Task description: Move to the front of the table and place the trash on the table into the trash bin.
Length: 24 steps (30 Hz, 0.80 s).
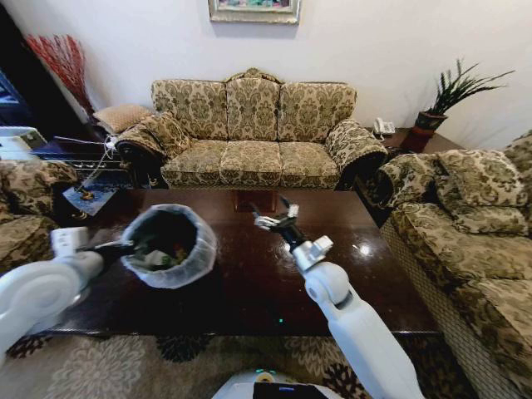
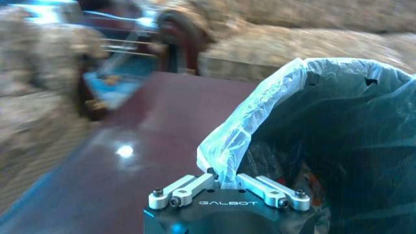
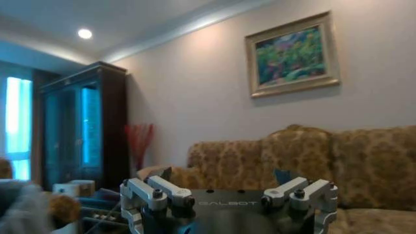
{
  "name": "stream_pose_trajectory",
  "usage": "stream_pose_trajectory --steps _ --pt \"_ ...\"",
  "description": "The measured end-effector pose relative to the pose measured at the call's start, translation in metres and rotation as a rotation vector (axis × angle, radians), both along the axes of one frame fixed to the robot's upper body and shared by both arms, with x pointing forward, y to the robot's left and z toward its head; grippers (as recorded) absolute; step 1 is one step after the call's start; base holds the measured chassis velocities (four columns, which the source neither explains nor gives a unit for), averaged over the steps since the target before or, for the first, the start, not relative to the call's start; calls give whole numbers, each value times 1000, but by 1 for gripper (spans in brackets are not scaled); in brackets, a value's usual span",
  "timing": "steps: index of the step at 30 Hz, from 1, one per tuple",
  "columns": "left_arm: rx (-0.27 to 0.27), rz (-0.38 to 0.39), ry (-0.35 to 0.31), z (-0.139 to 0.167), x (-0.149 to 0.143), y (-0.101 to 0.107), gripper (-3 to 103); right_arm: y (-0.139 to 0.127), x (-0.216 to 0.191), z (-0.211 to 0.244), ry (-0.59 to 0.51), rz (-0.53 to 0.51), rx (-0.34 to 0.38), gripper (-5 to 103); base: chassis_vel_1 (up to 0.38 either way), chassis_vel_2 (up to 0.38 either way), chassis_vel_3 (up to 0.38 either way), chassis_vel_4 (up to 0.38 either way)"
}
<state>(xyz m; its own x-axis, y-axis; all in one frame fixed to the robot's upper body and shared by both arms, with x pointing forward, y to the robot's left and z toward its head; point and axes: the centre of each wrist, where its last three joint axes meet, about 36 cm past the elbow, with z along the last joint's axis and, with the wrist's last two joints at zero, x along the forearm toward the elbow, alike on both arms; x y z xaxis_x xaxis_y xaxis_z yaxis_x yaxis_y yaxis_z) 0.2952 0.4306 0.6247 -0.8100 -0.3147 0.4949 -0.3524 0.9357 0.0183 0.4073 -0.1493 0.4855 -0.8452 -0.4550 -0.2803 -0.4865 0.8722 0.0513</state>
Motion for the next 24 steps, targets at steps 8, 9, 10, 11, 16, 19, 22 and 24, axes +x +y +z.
stream_pose_trajectory --steps 8,9,10,11,16,19,22,24 --pt "29 273 -91 -13 -47 46 0 -14 -2 -2 -31 -49 29 100 47 -40 -46 58" --pt "31 326 -106 -18 -54 51 0 -13 -3 -2 -33 -50 36 100 100 -138 -162 142" --pt "31 354 -113 -21 -58 54 0 -13 -3 -3 -33 -50 40 100 147 -138 -162 187" --pt "34 426 -129 -27 -67 64 0 -12 -5 -3 -35 -49 46 100 152 -168 -186 184" --pt "44 582 -171 -35 -88 87 0 -12 -6 -5 -42 -48 55 100 197 -206 -230 193" --pt "62 701 -199 -43 -108 108 0 -12 -5 -9 -50 -52 68 100 281 -271 -270 273" --pt "63 862 -219 -59 -136 136 0 -8 -4 -11 -42 -47 88 100 237 -223 -210 223" --pt "60 905 -222 -65 -143 144 0 -8 -3 -11 -44 -49 92 100 166 -79 -119 154"
